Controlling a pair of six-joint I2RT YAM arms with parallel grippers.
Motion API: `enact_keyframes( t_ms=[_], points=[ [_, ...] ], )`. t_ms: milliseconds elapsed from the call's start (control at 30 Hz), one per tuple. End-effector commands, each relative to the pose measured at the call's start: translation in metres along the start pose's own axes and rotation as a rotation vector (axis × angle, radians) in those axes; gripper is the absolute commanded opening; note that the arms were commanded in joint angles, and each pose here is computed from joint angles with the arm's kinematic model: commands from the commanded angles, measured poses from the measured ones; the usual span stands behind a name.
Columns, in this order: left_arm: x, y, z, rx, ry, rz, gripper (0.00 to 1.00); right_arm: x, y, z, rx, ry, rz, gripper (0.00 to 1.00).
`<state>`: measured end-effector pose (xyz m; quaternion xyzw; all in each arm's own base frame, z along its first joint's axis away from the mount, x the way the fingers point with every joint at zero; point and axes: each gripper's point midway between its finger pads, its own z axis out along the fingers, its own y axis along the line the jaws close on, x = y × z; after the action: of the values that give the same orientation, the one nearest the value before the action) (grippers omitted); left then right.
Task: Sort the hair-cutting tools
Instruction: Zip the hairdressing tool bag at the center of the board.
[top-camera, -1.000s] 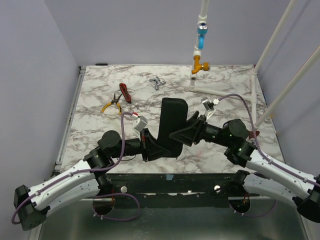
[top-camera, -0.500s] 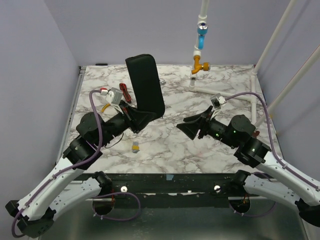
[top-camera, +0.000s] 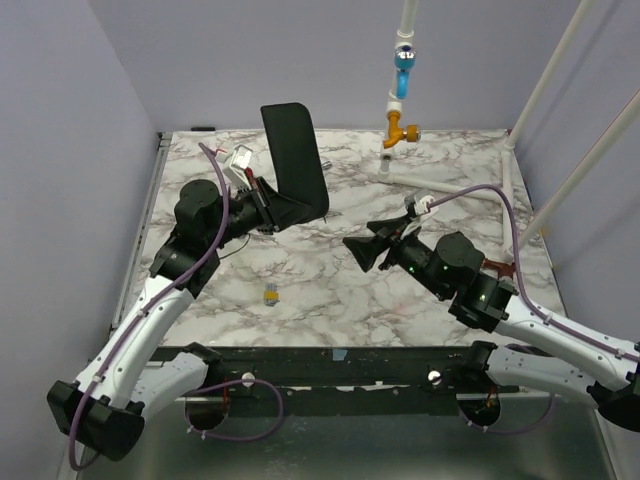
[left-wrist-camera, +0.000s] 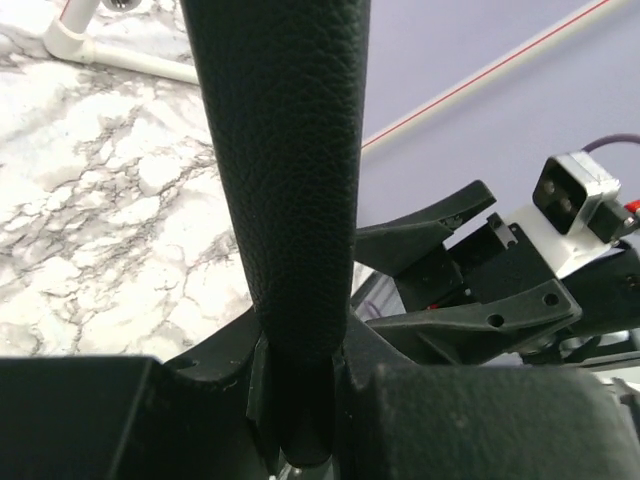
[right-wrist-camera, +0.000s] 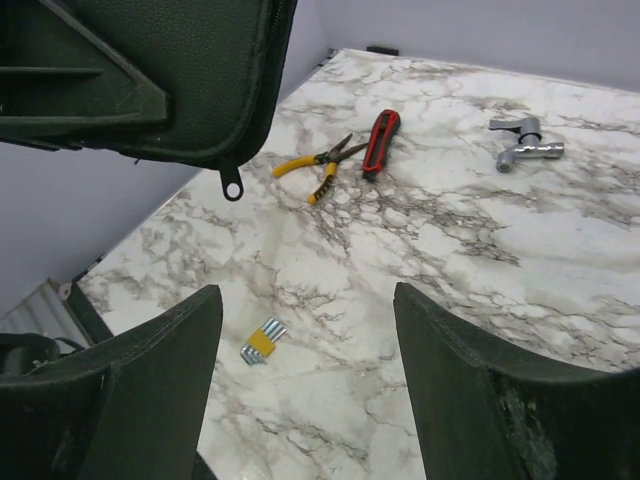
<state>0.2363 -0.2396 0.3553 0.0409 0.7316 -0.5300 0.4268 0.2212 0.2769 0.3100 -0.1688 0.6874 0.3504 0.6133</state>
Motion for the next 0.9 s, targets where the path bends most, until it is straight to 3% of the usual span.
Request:
enact_keyframes(
  t_ms=[0,100,400,667,867],
  points=[
    [-0.004,-0.018,-0.005,0.227,0.043,-0.079,0.0,-0.006,-0.012,0.001,0.06,-0.049,-0.056,0.72],
    [0.006,-0.009,-0.002,0.241,0.084,-0.102,0.0,0.008,-0.002,0.005,0.007,0.047,-0.086,0.68],
    [0.014,-0.003,0.002,0.262,0.125,-0.113,0.0,0.033,0.01,0.018,-0.054,0.136,-0.085,0.66],
    [0.015,-0.003,0.001,0.261,0.136,-0.089,0.0,0.043,0.004,0.017,-0.027,0.15,-0.074,0.66],
    [0.018,0.007,0.003,0.226,0.12,-0.106,0.0,0.042,0.018,0.013,-0.109,0.122,-0.049,0.64]
  ],
)
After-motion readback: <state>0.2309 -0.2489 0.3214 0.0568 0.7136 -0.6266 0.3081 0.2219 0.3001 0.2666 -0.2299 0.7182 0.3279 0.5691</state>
